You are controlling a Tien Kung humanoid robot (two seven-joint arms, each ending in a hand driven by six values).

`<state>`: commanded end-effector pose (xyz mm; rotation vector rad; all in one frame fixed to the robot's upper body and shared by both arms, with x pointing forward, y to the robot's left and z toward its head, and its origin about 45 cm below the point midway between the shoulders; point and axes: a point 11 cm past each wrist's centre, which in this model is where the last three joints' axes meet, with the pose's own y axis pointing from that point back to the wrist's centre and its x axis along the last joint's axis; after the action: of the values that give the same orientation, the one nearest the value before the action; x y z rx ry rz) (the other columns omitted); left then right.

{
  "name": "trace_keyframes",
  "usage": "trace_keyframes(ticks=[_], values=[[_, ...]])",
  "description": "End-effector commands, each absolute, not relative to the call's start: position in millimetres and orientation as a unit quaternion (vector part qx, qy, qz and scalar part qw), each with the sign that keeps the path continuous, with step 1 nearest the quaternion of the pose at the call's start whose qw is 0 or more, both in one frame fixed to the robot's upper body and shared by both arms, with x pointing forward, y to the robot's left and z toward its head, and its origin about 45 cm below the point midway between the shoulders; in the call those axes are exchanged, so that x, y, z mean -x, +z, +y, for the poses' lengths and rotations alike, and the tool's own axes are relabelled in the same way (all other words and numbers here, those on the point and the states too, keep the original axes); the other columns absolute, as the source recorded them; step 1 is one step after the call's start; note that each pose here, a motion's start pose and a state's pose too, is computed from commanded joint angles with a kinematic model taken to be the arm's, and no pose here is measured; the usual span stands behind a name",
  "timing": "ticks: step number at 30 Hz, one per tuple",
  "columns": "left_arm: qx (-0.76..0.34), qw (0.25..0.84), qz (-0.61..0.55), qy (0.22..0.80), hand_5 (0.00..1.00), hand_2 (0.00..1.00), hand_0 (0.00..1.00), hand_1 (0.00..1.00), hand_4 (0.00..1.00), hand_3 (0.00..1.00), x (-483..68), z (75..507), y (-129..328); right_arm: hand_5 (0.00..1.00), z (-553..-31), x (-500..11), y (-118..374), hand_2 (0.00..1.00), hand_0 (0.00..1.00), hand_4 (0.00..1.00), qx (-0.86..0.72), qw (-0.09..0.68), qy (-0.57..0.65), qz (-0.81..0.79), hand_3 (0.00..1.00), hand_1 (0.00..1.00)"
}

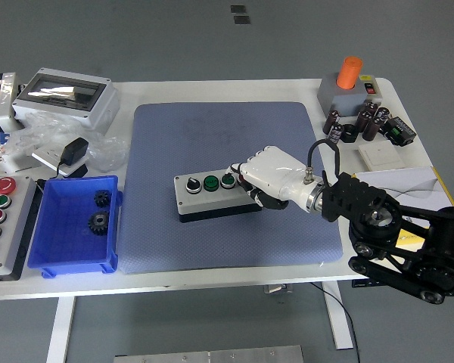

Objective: Pick up the button,place it on the desk,press the button,press the button

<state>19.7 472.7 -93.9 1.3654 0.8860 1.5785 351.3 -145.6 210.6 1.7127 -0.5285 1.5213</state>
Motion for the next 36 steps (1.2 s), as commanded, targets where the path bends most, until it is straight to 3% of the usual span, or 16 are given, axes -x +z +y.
trace_keyframes(ticks=[15,27,29,34,35,36], values=[[-0.545,0.424,0.355,0.630,0.234,0.603,0.728,0.732,0.620,0.634,-19,473,-94,0.002,-149,-351,185,0.213,0.405,0.184,-0.677,0.416,0.579,-0.184,0.743,0.297],[-0.545,0.423,0.357,0.630,0.235,0.603,0.728,0.732,0.620,0.634,-17,472,-95,0.002,-148,-359,259,0.209,0.399,0.184,-0.735,0.259,0.538,-0.320,0.735,0.291],[-0.545,0.423,0.357,0.630,0.235,0.603,0.728,0.733,0.621,0.634,-16,472,-95,0.024,-158,-366,266,0.199,0.347,0.229,-0.734,0.261,0.525,-0.342,0.721,0.263],[-0.548,0.421,0.356,0.629,0.235,0.603,0.728,0.733,0.621,0.634,-16,474,-94,0.024,-175,-377,263,0.199,0.347,0.229,-0.725,0.292,0.513,-0.356,0.721,0.263],[-0.548,0.421,0.355,0.629,0.236,0.603,0.729,0.733,0.619,0.633,-16,474,-94,0.275,-177,-378,260,0.484,0.430,0.771,-0.724,0.297,0.512,-0.354,0.835,0.458],[-0.549,0.421,0.355,0.629,0.236,0.603,0.729,0.733,0.619,0.633,-16,474,-93,0.275,-178,-378,258,0.484,0.430,0.771,-0.723,0.300,0.514,-0.352,0.835,0.458]])
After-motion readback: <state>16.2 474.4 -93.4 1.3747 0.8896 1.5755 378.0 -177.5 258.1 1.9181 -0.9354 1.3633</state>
